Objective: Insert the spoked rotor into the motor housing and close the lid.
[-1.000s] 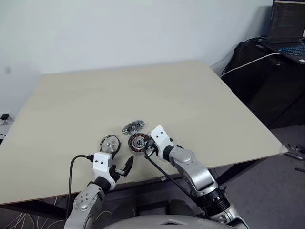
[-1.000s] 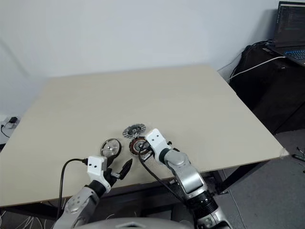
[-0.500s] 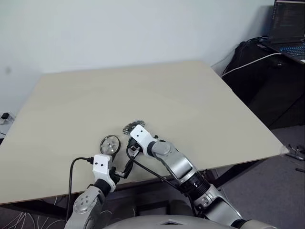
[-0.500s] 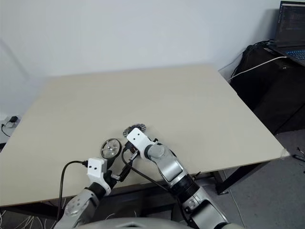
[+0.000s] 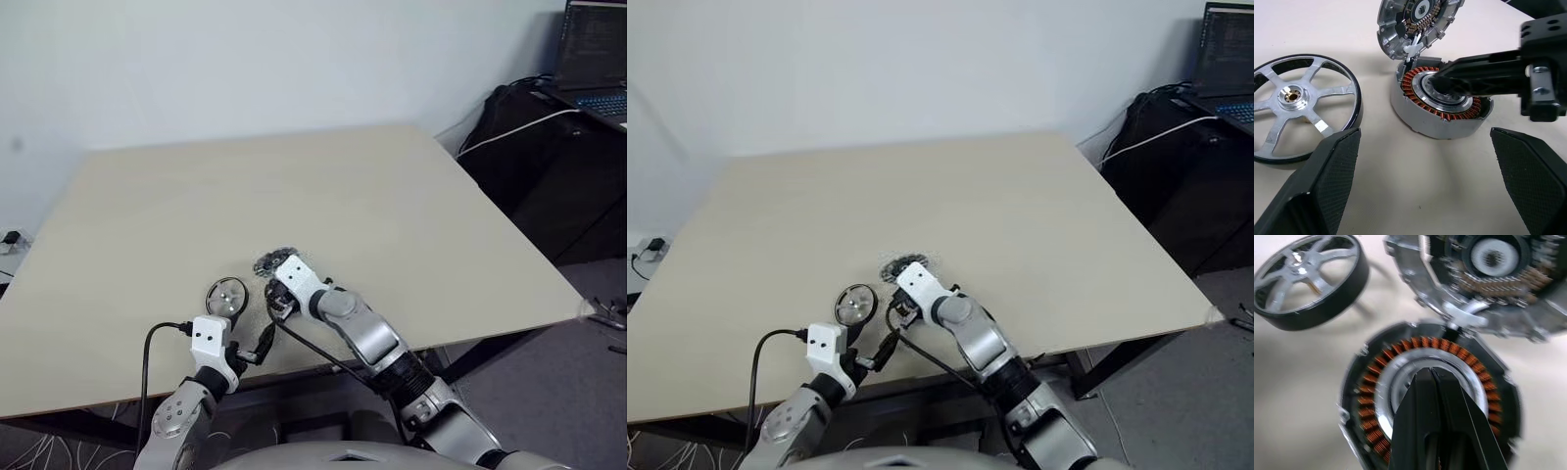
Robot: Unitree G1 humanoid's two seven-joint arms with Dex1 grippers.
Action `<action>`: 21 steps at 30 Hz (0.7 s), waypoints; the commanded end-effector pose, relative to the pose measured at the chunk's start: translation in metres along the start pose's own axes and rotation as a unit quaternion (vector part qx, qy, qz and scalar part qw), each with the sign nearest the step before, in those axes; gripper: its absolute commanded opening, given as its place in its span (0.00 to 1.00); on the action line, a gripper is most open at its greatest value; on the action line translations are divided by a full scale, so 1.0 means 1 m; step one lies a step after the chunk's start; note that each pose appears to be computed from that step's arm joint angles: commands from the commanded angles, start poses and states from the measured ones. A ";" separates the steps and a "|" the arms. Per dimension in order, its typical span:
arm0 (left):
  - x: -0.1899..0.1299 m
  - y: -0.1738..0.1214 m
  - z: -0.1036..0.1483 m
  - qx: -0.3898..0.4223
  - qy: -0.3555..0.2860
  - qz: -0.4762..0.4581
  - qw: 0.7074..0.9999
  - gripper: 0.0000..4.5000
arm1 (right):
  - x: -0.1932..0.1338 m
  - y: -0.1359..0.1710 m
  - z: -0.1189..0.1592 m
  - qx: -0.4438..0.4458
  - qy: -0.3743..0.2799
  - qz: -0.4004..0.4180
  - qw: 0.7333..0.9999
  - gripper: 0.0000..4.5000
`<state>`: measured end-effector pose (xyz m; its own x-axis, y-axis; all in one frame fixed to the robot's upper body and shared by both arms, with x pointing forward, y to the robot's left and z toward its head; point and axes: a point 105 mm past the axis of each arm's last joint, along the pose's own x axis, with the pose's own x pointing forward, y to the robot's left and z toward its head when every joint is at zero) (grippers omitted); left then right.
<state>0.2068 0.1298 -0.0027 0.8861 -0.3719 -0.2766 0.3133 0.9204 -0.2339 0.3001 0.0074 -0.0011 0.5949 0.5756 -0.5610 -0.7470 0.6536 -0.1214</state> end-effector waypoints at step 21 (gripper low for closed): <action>0.002 -0.006 0.016 0.009 -0.023 -0.010 1.000 1.00 | -0.019 0.000 0.028 0.016 -0.085 0.004 0.996 0.01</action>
<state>0.2067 0.1278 -0.0017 0.8825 -0.3772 -0.2809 0.3175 0.9185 -0.2357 0.2901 0.0002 0.0088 0.6091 0.6153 -0.5005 -0.7396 0.6685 -0.0782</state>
